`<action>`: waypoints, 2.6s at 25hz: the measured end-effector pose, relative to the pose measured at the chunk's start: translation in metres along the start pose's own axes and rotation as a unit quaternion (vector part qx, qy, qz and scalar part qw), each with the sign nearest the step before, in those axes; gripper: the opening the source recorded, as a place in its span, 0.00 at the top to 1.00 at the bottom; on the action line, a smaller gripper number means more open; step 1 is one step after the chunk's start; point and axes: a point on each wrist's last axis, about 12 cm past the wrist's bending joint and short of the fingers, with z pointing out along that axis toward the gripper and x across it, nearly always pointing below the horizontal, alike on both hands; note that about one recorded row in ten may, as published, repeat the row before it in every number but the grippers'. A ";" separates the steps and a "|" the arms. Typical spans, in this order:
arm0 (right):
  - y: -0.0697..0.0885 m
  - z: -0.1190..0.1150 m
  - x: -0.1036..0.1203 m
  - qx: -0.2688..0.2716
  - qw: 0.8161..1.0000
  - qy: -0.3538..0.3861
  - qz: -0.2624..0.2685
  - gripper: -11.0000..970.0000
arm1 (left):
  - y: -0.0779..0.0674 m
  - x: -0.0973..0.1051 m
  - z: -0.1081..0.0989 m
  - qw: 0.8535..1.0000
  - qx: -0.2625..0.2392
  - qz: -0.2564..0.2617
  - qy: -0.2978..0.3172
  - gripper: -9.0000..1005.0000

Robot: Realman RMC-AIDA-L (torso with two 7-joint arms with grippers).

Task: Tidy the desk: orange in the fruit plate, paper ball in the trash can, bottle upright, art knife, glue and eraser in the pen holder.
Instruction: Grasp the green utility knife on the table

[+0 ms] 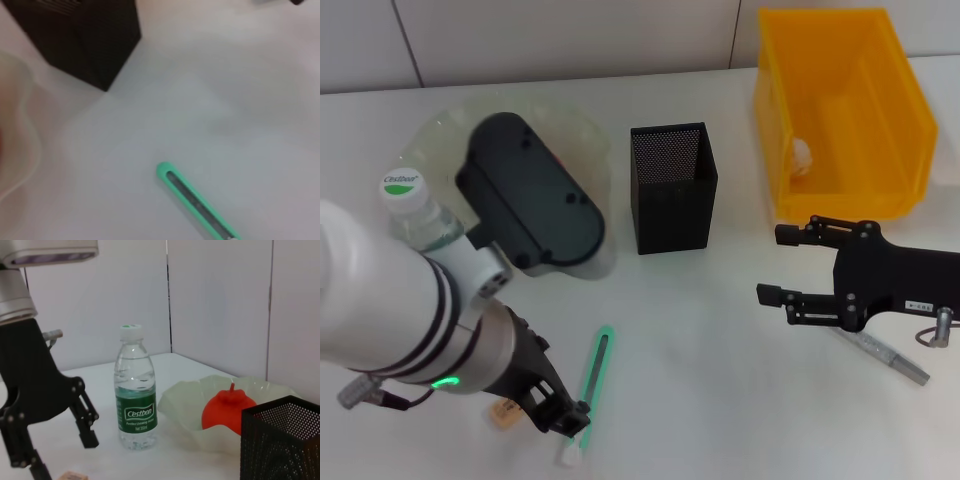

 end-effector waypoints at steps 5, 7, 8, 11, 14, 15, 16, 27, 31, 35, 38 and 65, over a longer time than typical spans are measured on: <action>0.000 0.000 0.000 0.001 1.000 -0.001 0.001 0.21 | -0.003 -0.006 0.002 1.000 0.009 0.016 0.008 0.24; 0.000 0.000 0.000 0.001 1.000 -0.001 0.000 0.20 | -0.003 -0.008 0.002 1.000 0.011 0.018 0.009 0.24; 0.000 0.000 0.000 0.001 1.000 -0.001 0.000 0.21 | -0.003 -0.008 0.002 1.000 0.011 0.018 0.009 0.24; 0.000 0.000 0.000 0.001 1.000 -0.001 0.000 0.21 | -0.002 -0.012 0.003 1.000 0.010 0.022 0.002 0.24; 0.000 0.000 0.000 0.000 1.000 -0.001 0.001 0.21 | -0.002 -0.013 0.008 1.000 0.011 0.026 0.011 0.25; 0.000 0.000 0.000 0.000 1.000 -0.001 0.001 0.21 | -0.002 -0.013 0.012 0.999 0.013 0.028 0.020 0.25; 0.000 0.000 0.000 0.000 1.000 -0.001 0.001 0.21 | -0.002 -0.013 0.015 0.999 0.014 0.029 0.025 0.25; 0.000 0.001 0.001 -0.001 1.000 -0.001 0.005 0.20 | -0.008 -0.015 0.029 0.999 0.018 0.043 0.024 0.27; 0.001 0.001 0.002 -0.001 1.000 -0.001 0.006 0.21 | -0.007 -0.014 0.034 0.998 0.019 0.042 0.030 0.28; 0.001 0.001 0.002 -0.002 1.000 -0.001 0.005 0.21 | -0.007 -0.012 0.039 0.998 0.020 0.042 0.039 0.29; 0.001 0.001 0.002 -0.002 1.000 -0.001 0.005 0.20 | -0.008 -0.012 0.040 0.998 0.020 0.044 0.038 0.30; 0.002 0.002 0.003 -0.003 1.000 -0.001 0.004 0.20 | -0.013 -0.012 0.049 0.997 0.041 0.046 0.044 0.35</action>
